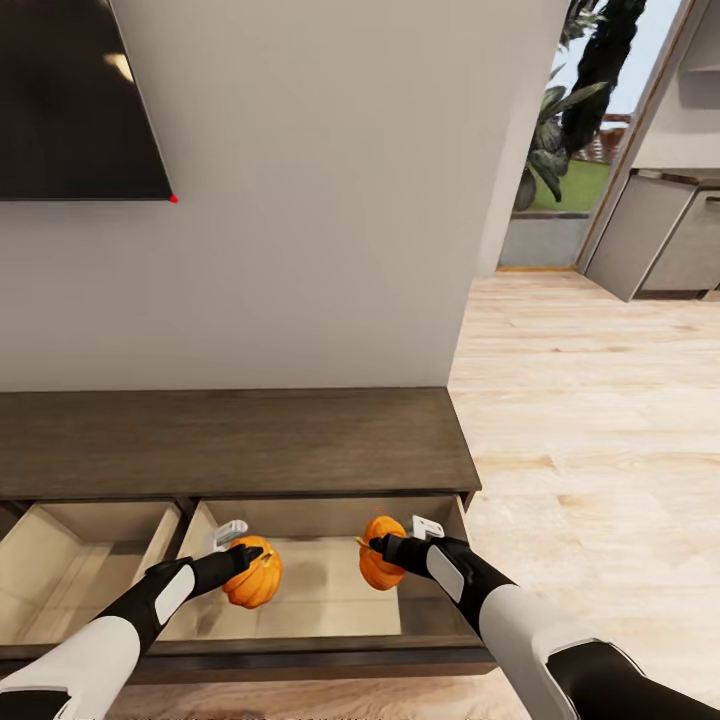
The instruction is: Place each of the two pumpkins and all three candles from the living room inside a cabinet in the living room (use any cabinet), then make sure every cabinet is closed, and position the cauldron so it is next to a table in the living room.
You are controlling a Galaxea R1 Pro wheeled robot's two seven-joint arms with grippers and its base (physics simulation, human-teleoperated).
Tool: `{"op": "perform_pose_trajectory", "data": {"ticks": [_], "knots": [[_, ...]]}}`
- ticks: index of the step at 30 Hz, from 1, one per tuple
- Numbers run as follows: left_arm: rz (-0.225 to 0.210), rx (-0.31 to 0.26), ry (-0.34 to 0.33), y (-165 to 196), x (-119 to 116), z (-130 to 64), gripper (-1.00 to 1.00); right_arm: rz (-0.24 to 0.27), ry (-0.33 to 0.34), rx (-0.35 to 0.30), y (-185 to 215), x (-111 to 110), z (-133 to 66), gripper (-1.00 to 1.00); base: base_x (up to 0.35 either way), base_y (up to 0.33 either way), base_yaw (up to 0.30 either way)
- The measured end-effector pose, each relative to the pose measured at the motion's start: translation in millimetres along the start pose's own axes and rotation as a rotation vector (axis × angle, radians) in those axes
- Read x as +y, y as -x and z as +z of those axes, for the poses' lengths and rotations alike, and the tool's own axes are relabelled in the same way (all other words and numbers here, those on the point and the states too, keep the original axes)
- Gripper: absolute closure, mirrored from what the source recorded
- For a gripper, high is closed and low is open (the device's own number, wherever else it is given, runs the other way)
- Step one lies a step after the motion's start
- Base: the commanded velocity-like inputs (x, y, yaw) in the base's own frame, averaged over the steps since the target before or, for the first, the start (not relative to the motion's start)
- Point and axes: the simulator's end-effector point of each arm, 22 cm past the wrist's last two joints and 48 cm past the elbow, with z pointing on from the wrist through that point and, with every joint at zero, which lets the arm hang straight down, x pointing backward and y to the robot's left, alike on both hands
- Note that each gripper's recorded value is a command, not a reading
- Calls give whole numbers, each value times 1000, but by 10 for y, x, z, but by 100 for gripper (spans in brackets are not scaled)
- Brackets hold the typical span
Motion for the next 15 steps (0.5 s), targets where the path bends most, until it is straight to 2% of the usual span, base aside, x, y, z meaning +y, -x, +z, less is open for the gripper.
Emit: {"op": "perform_pose_trajectory", "data": {"ticks": [11,15], "knots": [[5,-5,-6,16,1,47,100,7,4,18,-71,-25,58,100,4,0,0],[5,-1,-7,-3,-1,67,100,10,1,23,-93,-50,75,100,176,0,0]]}}
